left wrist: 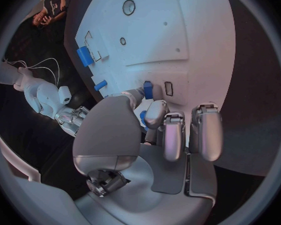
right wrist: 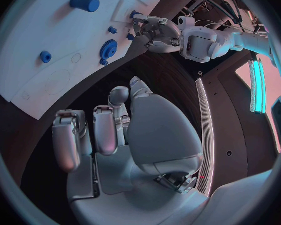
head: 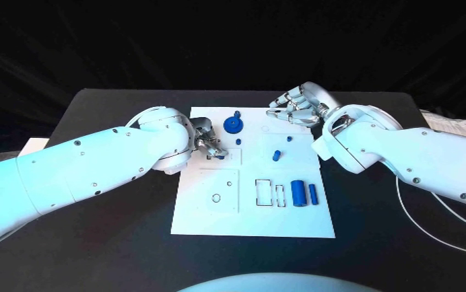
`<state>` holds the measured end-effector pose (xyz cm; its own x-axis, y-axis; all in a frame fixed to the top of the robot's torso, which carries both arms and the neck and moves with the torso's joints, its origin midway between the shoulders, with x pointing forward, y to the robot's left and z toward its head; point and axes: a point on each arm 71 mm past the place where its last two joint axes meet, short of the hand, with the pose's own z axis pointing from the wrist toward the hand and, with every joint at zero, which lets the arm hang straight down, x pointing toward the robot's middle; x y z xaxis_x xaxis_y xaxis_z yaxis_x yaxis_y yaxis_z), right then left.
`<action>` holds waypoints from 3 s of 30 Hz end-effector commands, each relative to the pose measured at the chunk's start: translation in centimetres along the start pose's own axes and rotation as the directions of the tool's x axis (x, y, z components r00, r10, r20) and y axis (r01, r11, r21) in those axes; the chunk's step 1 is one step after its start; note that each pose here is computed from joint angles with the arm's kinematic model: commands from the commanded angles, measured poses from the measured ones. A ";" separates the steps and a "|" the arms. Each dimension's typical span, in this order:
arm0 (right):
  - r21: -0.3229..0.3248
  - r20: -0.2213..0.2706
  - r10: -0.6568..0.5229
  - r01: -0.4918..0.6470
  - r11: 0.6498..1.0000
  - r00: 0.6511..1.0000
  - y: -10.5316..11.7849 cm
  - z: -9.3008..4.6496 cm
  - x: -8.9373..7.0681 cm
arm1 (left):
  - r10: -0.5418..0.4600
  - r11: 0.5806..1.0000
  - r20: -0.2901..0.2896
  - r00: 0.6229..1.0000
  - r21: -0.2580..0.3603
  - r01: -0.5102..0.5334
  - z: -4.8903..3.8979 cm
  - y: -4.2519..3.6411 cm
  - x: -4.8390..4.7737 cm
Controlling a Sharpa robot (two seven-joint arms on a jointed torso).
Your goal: Assemble the parts on the task board
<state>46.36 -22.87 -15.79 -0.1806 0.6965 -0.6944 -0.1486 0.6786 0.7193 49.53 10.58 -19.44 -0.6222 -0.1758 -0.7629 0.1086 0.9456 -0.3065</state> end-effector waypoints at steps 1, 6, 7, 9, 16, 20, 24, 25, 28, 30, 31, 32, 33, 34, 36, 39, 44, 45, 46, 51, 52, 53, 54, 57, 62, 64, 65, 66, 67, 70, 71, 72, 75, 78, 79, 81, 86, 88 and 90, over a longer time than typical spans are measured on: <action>-0.008 -0.014 -0.011 0.011 1.000 1.000 0.1 0.0 0.2 | 0.055 0.998 -0.053 0.997 -0.004 -0.055 0.03 0.04 0.45; -0.008 -0.014 -0.008 0.008 1.000 1.000 0.1 0.0 0.2 | 0.071 0.997 -0.074 0.995 -0.006 -0.071 0.07 -0.02 0.59; -0.008 -0.013 -0.008 0.008 1.000 1.000 0.1 0.0 0.2 | 0.072 0.997 -0.076 0.994 -0.006 -0.073 0.09 -0.02 0.61; -0.007 -0.012 -0.006 0.006 1.000 1.000 0.1 0.0 0.2 | 0.072 0.997 -0.082 0.994 -0.008 -0.073 0.13 -0.02 0.63; -0.007 -0.013 -0.004 0.004 1.000 1.000 0.1 0.0 0.2 | 0.036 0.999 -0.100 0.994 -0.012 -0.038 0.39 -0.07 0.66; -0.008 -0.012 -0.005 0.005 1.000 1.000 0.1 0.0 0.2 | 0.021 1.000 -0.106 0.994 -0.015 -0.022 0.58 -0.07 0.61; -0.007 -0.014 -0.006 0.006 1.000 1.000 0.1 0.0 0.2 | 0.010 1.000 -0.115 0.993 -0.019 -0.012 0.81 -0.07 0.55; -0.007 -0.015 -0.006 0.006 1.000 1.000 0.1 0.0 0.2 | 0.008 1.000 -0.117 0.993 -0.020 -0.011 0.87 -0.08 0.53; -0.006 -0.017 -0.006 0.006 1.000 1.000 0.1 0.0 0.3 | 0.008 1.000 -0.125 0.992 -0.022 -0.011 1.01 -0.14 0.52; -0.004 -0.019 -0.006 0.006 1.000 1.000 0.1 0.0 0.3 | 0.009 1.000 -0.134 0.991 -0.023 -0.013 1.09 -0.19 0.54; -0.004 -0.020 -0.006 0.006 1.000 1.000 0.1 0.0 0.3 | 0.010 1.000 -0.138 0.990 -0.023 -0.014 1.13 -0.22 0.55; -0.003 -0.021 -0.006 0.006 1.000 1.000 0.1 0.0 0.3 | 0.012 1.000 -0.141 0.990 -0.023 -0.015 1.16 -0.24 0.57; -0.003 -0.021 -0.006 0.006 1.000 1.000 0.1 0.0 0.3 | 0.012 1.000 -0.143 0.990 -0.023 -0.016 1.17 -0.25 0.57; -0.003 -0.022 -0.006 0.006 1.000 1.000 0.1 0.0 0.3 | 0.014 1.000 -0.147 0.989 -0.023 -0.017 1.21 -0.28 0.58; -0.003 -0.023 -0.006 0.006 1.000 1.000 0.1 0.0 0.3 | 0.017 0.999 -0.151 0.988 -0.024 -0.021 1.27 -0.29 0.58; -0.002 -0.023 -0.006 0.006 1.000 1.000 0.1 0.0 0.3 | 0.032 0.999 -0.145 0.989 -0.026 -0.036 1.35 -0.33 0.52; -0.001 -0.023 -0.005 0.005 1.000 1.000 0.1 0.0 0.3 | 0.055 0.998 -0.133 0.990 -0.030 -0.060 1.54 -0.43 0.41; -0.001 -0.024 -0.005 0.005 1.000 1.000 0.1 0.0 0.3 | 0.057 0.998 -0.132 0.990 -0.031 -0.061 1.57 -0.45 0.39; -0.001 -0.023 -0.005 0.005 1.000 1.000 0.1 0.0 0.3 | 0.058 0.998 -0.132 0.990 -0.032 -0.063 1.61 -0.46 0.38; 0.000 -0.023 -0.003 0.003 1.000 1.000 0.1 -0.1 0.3 | 0.058 0.997 -0.127 0.990 -0.036 -0.063 1.76 -0.47 0.30; 0.001 -0.023 -0.002 0.002 1.000 1.000 0.1 -0.1 0.3 | 0.058 0.997 -0.127 0.990 -0.037 -0.063 1.78 -0.47 0.30; 0.001 -0.024 -0.001 0.001 1.000 1.000 0.1 -0.1 0.3 | 0.058 0.997 -0.126 0.990 -0.037 -0.063 1.81 -0.46 0.29; 0.002 -0.025 -0.001 0.001 1.000 1.000 0.1 -0.1 0.3 | 0.058 0.997 -0.126 0.990 -0.038 -0.063 1.83 -0.45 0.28; 0.003 -0.026 0.000 0.000 1.000 1.000 0.1 -0.1 0.3 | 0.058 0.997 -0.126 0.990 -0.039 -0.063 1.87 -0.44 0.27; 0.005 -0.030 0.000 0.000 1.000 1.000 0.1 0.0 0.4 | 0.058 0.997 -0.127 0.990 -0.041 -0.064 1.91 -0.43 0.25; 0.006 -0.030 0.000 0.000 1.000 1.000 0.1 0.0 0.4 | 0.058 0.997 -0.126 0.990 -0.041 -0.064 1.92 -0.42 0.24; 0.006 -0.031 0.000 0.000 1.000 1.000 0.1 0.0 0.4 | 0.058 0.997 -0.126 0.990 -0.041 -0.063 1.92 -0.42 0.24; 0.007 -0.031 0.000 0.000 1.000 1.000 0.1 0.0 0.4 | 0.057 0.997 -0.125 0.991 -0.042 -0.063 1.92 -0.41 0.23; 0.007 -0.031 0.000 0.000 1.000 1.000 0.1 0.0 0.4 | 0.056 0.997 -0.124 0.991 -0.042 -0.062 1.92 -0.41 0.23; 0.008 -0.032 0.000 0.000 1.000 0.999 0.0 0.0 0.4 | 0.053 0.997 -0.120 0.991 -0.042 -0.059 1.91 -0.40 0.19; 0.008 -0.032 0.000 0.001 1.000 0.999 0.0 0.0 0.4 | 0.052 0.997 -0.118 0.992 -0.042 -0.057 1.91 -0.39 0.17; 0.008 -0.032 0.000 0.001 1.000 0.999 0.0 0.0 0.4 | 0.051 0.998 -0.116 0.992 -0.042 -0.056 1.90 -0.38 0.16; 0.008 -0.032 -0.001 0.001 1.000 0.999 0.0 0.0 0.4 | 0.048 0.998 -0.113 0.992 -0.042 -0.053 1.88 -0.36 0.12; 0.009 -0.033 -0.001 0.001 1.000 0.999 0.0 0.0 0.4 | 0.047 0.998 -0.112 0.993 -0.042 -0.052 1.84 -0.34 0.11; 0.009 -0.033 -0.001 0.001 1.000 0.999 0.0 0.0 0.4 | 0.047 0.998 -0.112 0.993 -0.041 -0.052 1.82 -0.33 0.11; 0.009 -0.033 -0.001 0.001 1.000 0.999 0.0 0.0 0.4 | 0.048 0.998 -0.112 0.993 -0.041 -0.052 1.80 -0.31 0.11; 0.010 -0.034 0.000 0.001 1.000 0.999 0.0 0.0 0.4 | 0.045 0.998 -0.109 0.993 -0.042 -0.050 1.74 -0.22 0.04; 0.010 -0.034 0.000 0.000 1.000 0.999 0.0 0.0 0.4 | 0.041 0.998 -0.105 0.994 -0.042 -0.046 1.68 -0.15 -0.03; 0.010 -0.034 0.000 0.000 1.000 0.999 0.0 0.0 0.4 | 0.037 0.998 -0.099 0.994 -0.041 -0.042 1.62 -0.09 -0.10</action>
<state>46.32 -22.74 -15.96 -0.2001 0.6947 -0.6909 -0.1366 0.6785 0.7218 51.17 10.01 -19.63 -0.6742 -0.1245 -0.7279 0.1044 0.9597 -0.2608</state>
